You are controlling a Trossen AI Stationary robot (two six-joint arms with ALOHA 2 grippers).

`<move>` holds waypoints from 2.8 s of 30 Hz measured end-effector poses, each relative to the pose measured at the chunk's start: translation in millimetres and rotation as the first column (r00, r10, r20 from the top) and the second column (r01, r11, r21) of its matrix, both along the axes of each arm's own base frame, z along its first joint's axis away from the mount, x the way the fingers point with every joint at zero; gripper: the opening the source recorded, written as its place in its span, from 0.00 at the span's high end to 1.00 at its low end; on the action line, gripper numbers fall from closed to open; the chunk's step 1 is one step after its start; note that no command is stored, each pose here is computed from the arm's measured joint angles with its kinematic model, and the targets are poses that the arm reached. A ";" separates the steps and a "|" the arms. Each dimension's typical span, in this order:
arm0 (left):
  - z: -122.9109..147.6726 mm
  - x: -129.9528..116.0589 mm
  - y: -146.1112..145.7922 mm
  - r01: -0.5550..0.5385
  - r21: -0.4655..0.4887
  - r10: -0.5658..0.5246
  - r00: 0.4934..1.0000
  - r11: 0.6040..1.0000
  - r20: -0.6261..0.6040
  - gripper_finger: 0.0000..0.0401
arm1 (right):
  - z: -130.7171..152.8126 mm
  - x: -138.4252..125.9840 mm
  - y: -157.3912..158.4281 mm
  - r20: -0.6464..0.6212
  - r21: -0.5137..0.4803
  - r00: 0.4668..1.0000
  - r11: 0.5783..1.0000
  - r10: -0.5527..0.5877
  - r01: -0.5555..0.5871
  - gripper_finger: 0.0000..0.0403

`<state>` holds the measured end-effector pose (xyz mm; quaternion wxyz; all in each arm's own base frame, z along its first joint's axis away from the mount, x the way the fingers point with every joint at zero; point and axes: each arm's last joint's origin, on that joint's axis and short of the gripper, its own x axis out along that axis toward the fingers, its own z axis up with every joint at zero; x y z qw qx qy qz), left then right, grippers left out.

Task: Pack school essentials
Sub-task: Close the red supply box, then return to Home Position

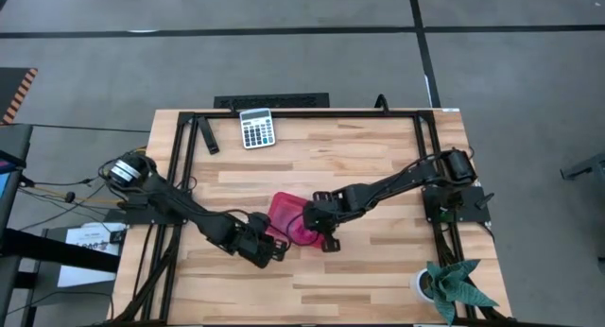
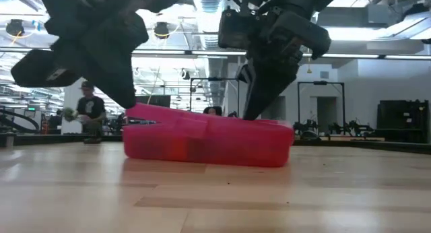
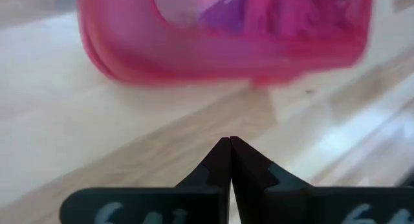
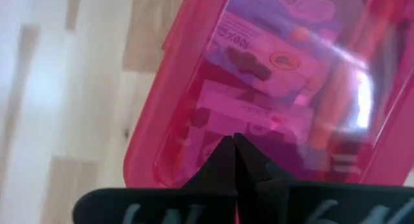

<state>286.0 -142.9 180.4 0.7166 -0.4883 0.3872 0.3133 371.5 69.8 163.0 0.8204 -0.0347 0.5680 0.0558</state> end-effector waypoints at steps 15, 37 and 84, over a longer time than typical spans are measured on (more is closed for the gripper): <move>74.8 -46.8 10.6 0.106 0.100 -0.116 0.988 0.989 0.104 1.00 | 63.0 17.7 -5.5 0.210 0.069 0.968 0.990 -0.138 0.126 0.99; 89.5 -80.8 25.8 0.075 0.307 -0.095 0.994 0.949 0.048 1.00 | 11.2 56.6 -10.9 0.200 0.158 0.916 0.934 -0.349 0.321 0.99; 66.9 -217.9 119.3 -0.070 0.530 -0.297 0.762 0.845 0.575 1.00 | 66.1 -321.3 -64.1 0.676 0.535 0.378 0.774 -0.633 0.339 0.98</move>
